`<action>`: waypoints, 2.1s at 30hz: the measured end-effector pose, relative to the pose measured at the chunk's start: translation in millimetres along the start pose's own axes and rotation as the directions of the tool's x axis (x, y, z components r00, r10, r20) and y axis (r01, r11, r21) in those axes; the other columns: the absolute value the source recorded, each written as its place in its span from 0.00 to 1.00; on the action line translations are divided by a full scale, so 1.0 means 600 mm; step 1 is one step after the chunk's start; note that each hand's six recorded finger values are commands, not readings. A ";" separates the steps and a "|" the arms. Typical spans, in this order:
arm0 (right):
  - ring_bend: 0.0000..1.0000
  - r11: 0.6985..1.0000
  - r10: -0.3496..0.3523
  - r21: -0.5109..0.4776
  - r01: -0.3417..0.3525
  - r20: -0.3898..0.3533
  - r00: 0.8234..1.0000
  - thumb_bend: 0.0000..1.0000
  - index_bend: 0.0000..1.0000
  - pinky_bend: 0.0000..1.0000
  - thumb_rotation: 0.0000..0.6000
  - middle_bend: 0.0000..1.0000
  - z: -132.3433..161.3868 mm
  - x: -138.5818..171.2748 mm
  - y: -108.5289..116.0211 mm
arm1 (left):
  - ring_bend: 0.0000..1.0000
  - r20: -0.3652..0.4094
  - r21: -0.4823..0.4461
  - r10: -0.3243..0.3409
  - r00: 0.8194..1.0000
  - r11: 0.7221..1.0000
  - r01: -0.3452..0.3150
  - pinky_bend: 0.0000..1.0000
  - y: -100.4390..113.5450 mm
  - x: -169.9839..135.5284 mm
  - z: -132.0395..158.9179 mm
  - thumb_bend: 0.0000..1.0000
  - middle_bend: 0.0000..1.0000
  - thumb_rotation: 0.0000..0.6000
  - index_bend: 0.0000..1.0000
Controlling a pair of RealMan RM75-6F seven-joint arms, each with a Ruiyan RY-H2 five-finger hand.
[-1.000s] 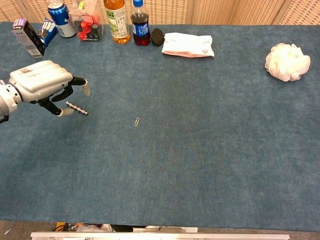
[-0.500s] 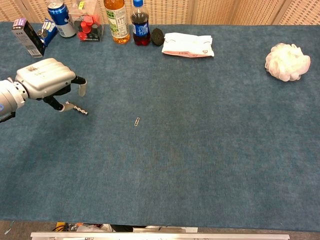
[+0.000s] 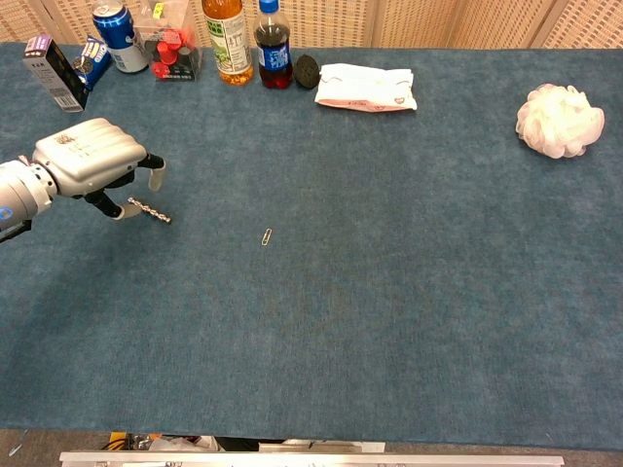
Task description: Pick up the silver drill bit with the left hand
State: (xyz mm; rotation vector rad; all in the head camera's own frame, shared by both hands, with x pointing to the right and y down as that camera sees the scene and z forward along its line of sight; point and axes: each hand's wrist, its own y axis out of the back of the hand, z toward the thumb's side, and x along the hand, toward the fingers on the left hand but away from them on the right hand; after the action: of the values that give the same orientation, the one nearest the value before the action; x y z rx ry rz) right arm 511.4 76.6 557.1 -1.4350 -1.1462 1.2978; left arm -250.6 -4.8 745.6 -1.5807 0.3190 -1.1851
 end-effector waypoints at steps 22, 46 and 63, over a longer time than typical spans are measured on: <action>0.36 1.000 0.015 -0.002 -0.015 0.013 1.000 0.29 0.39 0.48 1.00 0.38 -0.005 0.004 -0.010 | 0.94 0.029 0.010 -0.004 1.000 1.000 0.003 0.94 -0.022 0.027 0.031 0.25 0.96 1.00 0.48; 0.36 1.000 0.012 0.001 -0.012 0.025 1.000 0.29 0.39 0.48 1.00 0.38 -0.008 0.009 -0.008 | 0.94 0.019 0.056 -0.059 0.998 0.997 0.058 0.93 -0.050 0.045 0.031 0.25 0.97 1.00 0.52; 0.36 1.000 0.007 -0.004 -0.006 0.037 0.999 0.29 0.39 0.48 1.00 0.38 -0.015 0.018 -0.005 | 0.94 0.001 0.068 -0.082 0.997 0.994 0.082 0.93 -0.053 0.047 0.031 0.29 0.97 1.00 0.51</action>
State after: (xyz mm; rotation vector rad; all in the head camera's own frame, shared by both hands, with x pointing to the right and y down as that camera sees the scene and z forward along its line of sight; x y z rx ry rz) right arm 520.4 87.6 558.7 -1.4240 -1.1695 1.3321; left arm -234.0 -2.1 788.8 -1.5491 0.2116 -1.2433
